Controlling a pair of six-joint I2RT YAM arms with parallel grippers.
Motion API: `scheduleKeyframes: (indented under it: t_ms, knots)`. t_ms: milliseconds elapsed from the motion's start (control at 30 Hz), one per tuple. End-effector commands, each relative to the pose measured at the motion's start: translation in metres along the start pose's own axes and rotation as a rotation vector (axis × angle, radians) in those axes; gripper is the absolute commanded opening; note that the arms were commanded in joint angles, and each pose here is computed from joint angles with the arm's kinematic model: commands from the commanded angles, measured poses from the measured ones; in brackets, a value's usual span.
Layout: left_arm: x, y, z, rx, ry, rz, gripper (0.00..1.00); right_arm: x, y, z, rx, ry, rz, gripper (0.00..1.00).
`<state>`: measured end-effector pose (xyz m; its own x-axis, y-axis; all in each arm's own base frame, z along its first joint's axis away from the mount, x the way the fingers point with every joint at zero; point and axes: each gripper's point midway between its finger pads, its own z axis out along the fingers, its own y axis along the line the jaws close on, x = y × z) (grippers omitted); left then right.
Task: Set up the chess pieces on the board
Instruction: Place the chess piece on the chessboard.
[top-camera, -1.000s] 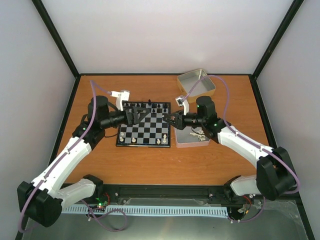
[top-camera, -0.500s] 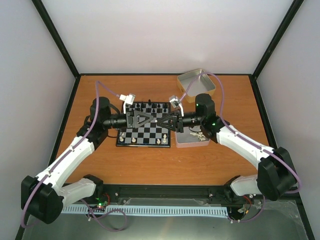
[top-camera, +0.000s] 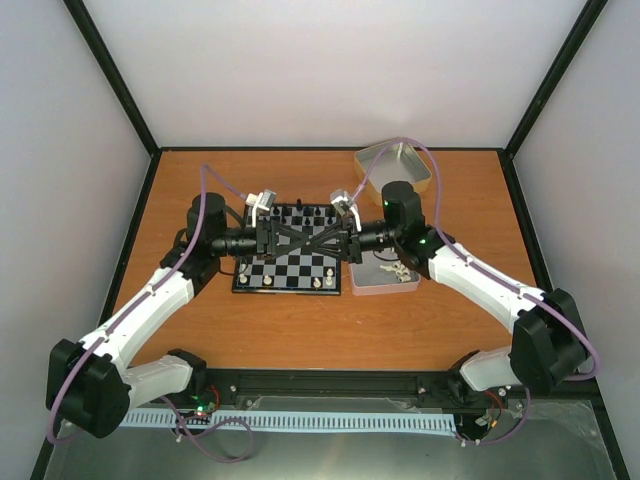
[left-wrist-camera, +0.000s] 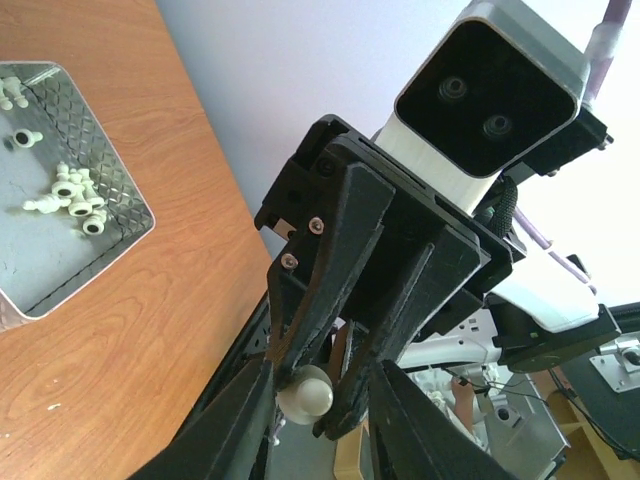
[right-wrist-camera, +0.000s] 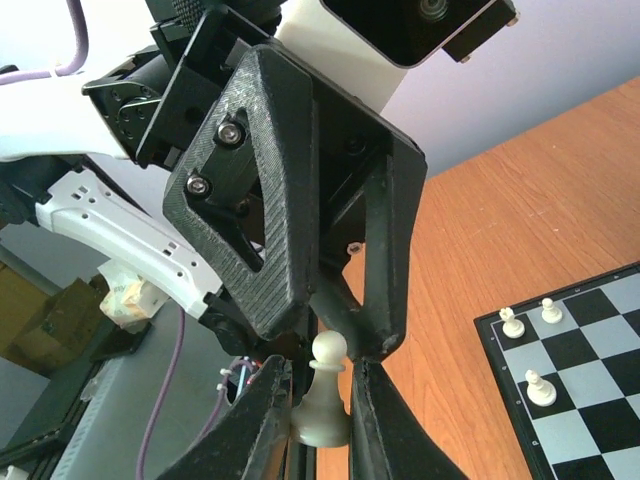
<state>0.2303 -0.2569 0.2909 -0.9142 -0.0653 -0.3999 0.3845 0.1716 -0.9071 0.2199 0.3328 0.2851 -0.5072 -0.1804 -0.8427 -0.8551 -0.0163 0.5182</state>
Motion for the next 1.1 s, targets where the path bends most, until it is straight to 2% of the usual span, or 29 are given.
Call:
scheduleKeyframes:
  t_ms: [0,267,367,500,733,1067]
  knots:
    - [0.002,-0.005,0.000,0.029,0.014,0.001,0.26,-0.005,-0.003,0.005,0.017,0.009,-0.037,0.13]
    - [0.006,0.003,0.002,0.028,0.035,-0.023,0.25,-0.009,-0.011,0.010,0.044,0.007,-0.036,0.13]
    - [0.006,0.003,0.002,0.029,0.035,-0.030,0.18,-0.008,-0.011,0.010,0.042,0.010,-0.040,0.13]
    - [0.004,0.002,0.003,0.037,0.035,-0.050,0.16,-0.005,-0.010,0.012,0.044,0.028,-0.060,0.13]
    - [0.002,0.000,0.004,0.049,0.030,-0.066,0.35,-0.002,-0.015,0.012,0.099,0.060,-0.105,0.12]
    - [0.003,0.023,0.009,-0.010,0.038,-0.163,0.35,-0.002,-0.018,0.008,0.153,0.086,-0.153,0.12]
